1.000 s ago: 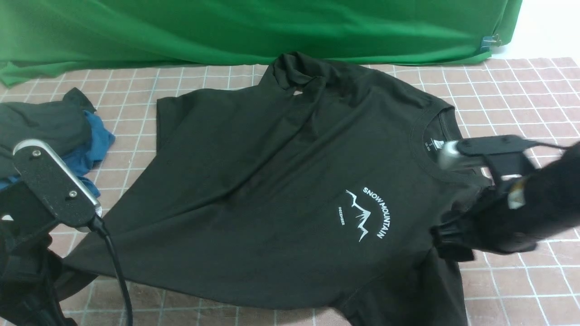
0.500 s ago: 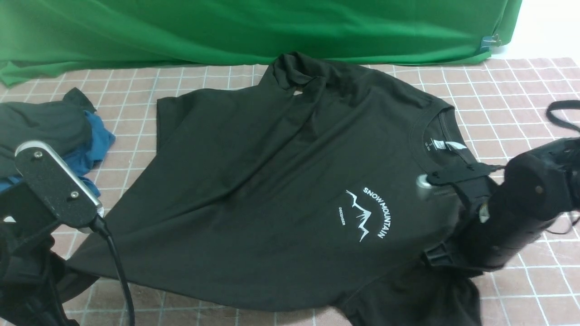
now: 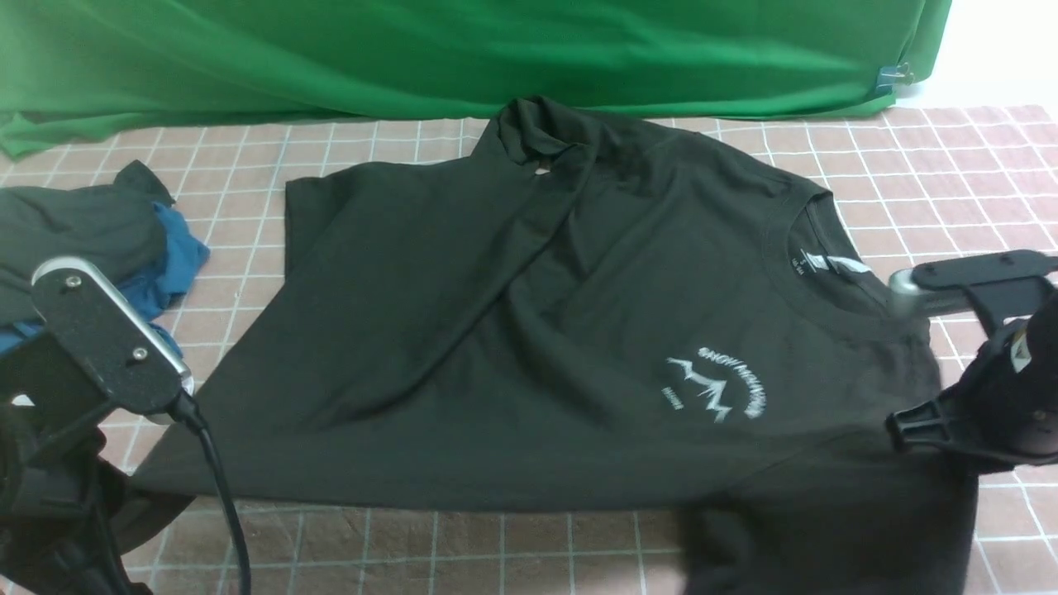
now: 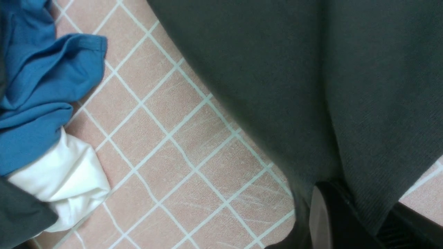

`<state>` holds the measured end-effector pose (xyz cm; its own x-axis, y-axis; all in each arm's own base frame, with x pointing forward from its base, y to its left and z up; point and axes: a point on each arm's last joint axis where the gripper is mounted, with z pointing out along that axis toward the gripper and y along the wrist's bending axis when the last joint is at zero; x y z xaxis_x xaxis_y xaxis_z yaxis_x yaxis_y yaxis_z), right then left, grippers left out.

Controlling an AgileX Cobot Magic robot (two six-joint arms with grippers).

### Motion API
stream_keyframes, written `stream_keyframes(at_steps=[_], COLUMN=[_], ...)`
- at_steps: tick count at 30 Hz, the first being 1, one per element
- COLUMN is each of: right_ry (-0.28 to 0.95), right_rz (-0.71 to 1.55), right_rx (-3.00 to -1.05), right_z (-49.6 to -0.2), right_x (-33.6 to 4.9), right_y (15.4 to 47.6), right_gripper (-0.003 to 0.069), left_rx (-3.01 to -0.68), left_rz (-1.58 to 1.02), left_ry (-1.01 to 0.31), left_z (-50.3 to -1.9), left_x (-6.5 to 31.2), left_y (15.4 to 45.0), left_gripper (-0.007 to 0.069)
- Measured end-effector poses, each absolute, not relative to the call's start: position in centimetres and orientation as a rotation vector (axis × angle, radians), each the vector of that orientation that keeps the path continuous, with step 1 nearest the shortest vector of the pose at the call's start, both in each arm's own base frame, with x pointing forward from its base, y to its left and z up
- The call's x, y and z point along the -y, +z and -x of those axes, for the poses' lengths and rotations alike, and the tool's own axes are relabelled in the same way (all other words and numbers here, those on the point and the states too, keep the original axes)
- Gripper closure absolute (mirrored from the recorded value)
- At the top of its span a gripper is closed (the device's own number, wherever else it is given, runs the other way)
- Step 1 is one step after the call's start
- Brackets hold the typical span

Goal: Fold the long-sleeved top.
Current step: Spread the long sleeves with your arms and place them on the tabletop, then use your right arm to clamp the cuff closest to him

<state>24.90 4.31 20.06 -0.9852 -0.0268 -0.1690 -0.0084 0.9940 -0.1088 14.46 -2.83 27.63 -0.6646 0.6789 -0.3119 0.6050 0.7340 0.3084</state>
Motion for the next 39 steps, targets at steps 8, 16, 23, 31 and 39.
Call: stream_keyframes(at_steps=[8, 16, 23, 31, 39], right_ry=[-0.216, 0.055, 0.11, 0.025, -0.041], right_rz=[0.161, 1.131, 1.613, 1.712, 1.791], right_rx=[-2.988, -2.753, -2.567, -2.538, -2.519], right_z=[-23.7, -13.9, -6.7, -6.9, -7.2], right_x=[-4.9, -14.4, -17.5, -18.9, -19.3], right_y=[22.7, 23.5, 18.7, 15.0, 14.5], right_gripper=[0.0079, 0.0158, 0.0015, 0.01, 0.0358], left_rx=[-2.496, -2.48, -2.473, -2.473, -2.474], left_rz=[-0.967, -0.962, -0.961, -0.961, -0.96], left_ry=[0.219, 0.214, 0.214, 0.214, 0.213], left_z=[-14.7, -14.8, -14.9, -14.9, -14.9], left_x=[3.1, 3.2, 3.2, 3.2, 3.2], left_y=[27.8, 27.8, 27.8, 27.8, 27.8], left_gripper=[0.0593, 0.0593, 0.0593, 0.0593, 0.0593])
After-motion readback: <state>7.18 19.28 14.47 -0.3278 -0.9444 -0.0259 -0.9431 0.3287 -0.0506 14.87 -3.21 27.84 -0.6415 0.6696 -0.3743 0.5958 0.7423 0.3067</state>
